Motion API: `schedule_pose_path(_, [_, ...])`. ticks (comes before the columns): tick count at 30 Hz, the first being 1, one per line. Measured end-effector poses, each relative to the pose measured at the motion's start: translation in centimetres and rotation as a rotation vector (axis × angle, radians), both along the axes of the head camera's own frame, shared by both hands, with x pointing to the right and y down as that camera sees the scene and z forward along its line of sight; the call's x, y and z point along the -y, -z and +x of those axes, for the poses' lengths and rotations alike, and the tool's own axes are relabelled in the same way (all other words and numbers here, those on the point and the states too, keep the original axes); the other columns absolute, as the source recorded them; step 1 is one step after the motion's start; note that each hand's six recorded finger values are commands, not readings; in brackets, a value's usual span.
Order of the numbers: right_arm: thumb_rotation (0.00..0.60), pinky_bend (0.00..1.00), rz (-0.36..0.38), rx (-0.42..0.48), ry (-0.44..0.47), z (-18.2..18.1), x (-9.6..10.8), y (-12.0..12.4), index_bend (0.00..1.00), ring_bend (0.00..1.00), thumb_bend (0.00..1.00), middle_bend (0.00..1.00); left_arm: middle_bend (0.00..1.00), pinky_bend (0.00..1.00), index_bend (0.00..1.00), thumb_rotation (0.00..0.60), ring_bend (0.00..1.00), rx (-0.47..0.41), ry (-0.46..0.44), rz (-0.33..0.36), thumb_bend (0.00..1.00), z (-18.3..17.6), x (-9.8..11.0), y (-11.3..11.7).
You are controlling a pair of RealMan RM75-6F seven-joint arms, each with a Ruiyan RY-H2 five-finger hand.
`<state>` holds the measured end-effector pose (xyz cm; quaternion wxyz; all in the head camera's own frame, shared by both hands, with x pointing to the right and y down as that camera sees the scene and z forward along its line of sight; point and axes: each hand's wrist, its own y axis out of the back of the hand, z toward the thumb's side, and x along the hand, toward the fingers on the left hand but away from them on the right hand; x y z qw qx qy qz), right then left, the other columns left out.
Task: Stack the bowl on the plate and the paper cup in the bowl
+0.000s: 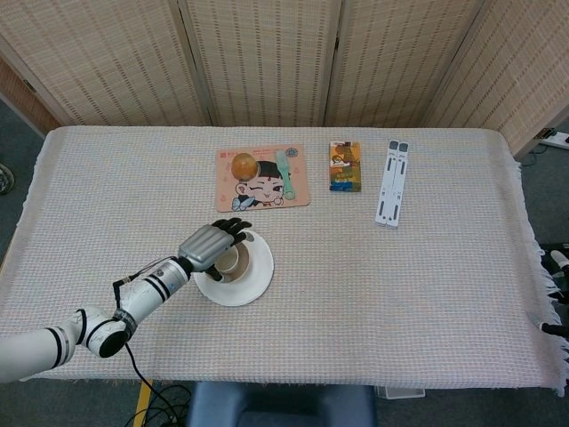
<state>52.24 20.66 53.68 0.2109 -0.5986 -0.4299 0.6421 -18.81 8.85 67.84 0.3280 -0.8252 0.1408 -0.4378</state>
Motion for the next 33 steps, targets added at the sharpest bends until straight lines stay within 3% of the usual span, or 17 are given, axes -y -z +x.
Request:
schedule_pose_path(5, [0.6, 0.0, 0.002, 0.005, 0.011, -0.3, -0.1, 0.1, 0.0, 0.0, 0.2, 0.0, 0.1, 0.16, 0.21, 0.6, 0.0, -0.022, 0.005, 0.018, 0.17, -0.3, -0.7, 2.7])
schedule_pose_path(11, [0.6, 0.0, 0.002, 0.003, 0.037, -0.9, -0.3, 0.1, 0.0, 0.0, 0.2, 0.0, 0.1, 0.16, 0.17, 0.6, 0.0, -0.035, 0.054, 0.086, 0.17, -2.2, -1.8, 7.6])
schedule_pose_path(20, [0.6, 0.0, -0.003, -0.026, 0.089, -2.4, -0.7, -0.3, 0.0, 0.0, 0.2, 0.0, 0.1, 0.16, 0.16, 0.6, 0.0, -0.001, 0.27, 0.266, 0.17, -11.4, -5.1, 12.0])
schedule_pose_path(24, [0.6, 0.0, -0.002, -0.06, 0.108, -3.1, -1.0, -0.5, 0.0, 0.0, 0.2, 0.0, 0.1, 0.16, 0.16, 0.6, 0.0, 0.084, 0.356, 0.379, 0.17, -17.3, -7.5, 13.1])
schedule_pose_path(33, [0.6, 0.0, -0.011, -0.145, 0.105, -5.0, -2.0, -1.5, 0.0, 0.0, 0.21, 0.0, 0.1, 0.16, 0.16, 0.6, 0.0, 0.235, 0.464, 0.537, 0.17, -27.1, -13.4, 14.6])
